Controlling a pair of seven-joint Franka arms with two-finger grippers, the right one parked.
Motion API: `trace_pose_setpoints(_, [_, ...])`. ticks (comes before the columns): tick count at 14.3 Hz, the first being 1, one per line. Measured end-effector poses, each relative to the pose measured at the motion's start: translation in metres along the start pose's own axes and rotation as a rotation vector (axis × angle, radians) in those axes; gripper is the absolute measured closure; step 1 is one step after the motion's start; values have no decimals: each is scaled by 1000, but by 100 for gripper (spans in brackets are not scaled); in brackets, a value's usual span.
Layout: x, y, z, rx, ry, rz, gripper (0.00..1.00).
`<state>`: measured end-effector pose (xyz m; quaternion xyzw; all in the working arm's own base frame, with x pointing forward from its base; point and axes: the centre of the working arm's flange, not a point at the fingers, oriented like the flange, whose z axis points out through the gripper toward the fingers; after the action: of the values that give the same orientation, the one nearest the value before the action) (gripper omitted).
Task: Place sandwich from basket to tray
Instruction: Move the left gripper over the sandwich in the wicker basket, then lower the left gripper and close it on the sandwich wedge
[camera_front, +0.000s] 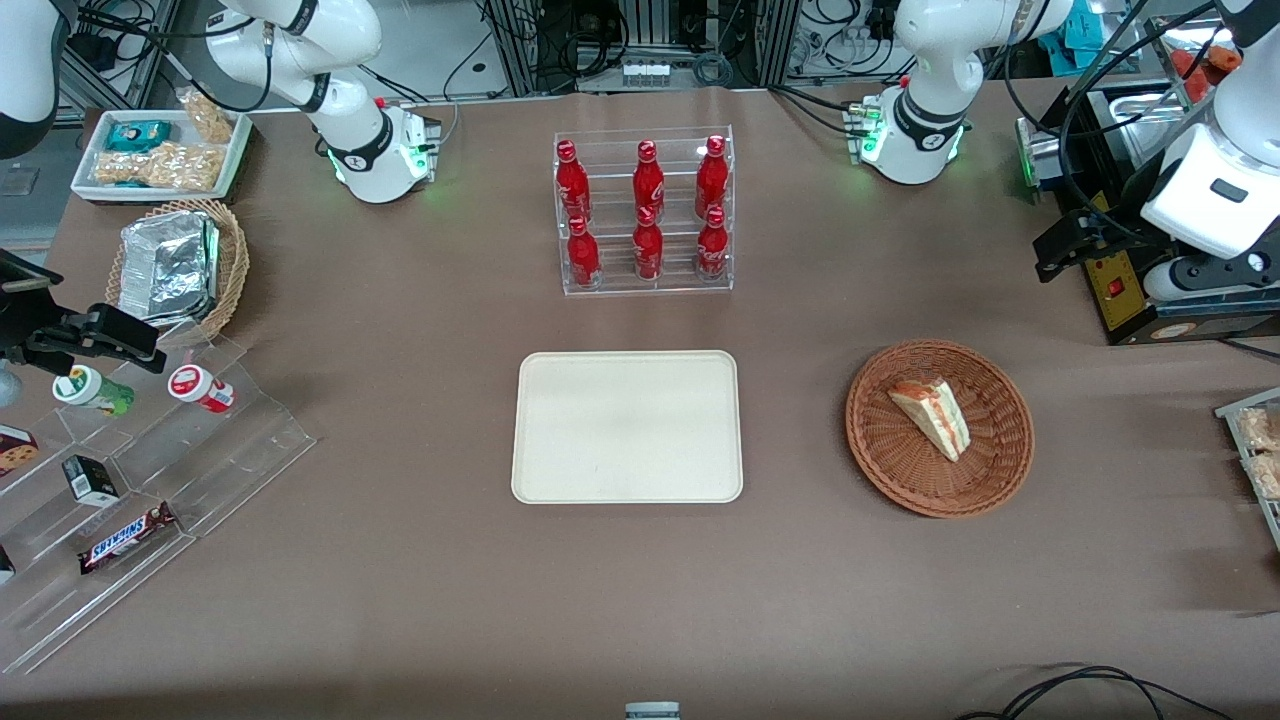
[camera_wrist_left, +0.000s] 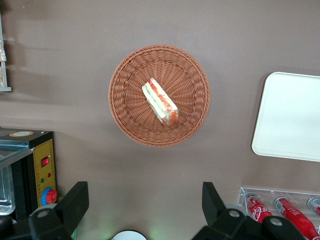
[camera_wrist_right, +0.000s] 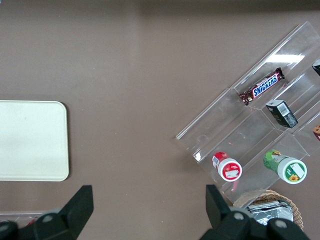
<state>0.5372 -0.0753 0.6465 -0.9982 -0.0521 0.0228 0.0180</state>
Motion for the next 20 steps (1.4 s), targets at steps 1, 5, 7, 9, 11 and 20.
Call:
trace_pose_setpoints(1, [0, 0, 0, 0, 0, 0, 0])
trace_pose_setpoints(5, [0, 0, 1, 1, -4, -1, 0])
trace_pose_setpoints(7, [1, -3, 10, 6, -33, -5, 0])
trace_pose_setpoints(9, [6, -9, 28, 15, -94, -24, 0])
trace_pose_setpoints(11, [19, -16, 55, 22, -141, -128, 0])
trace_pose_setpoints(20, [60, 1, 233, 31, 33, -464, 0])
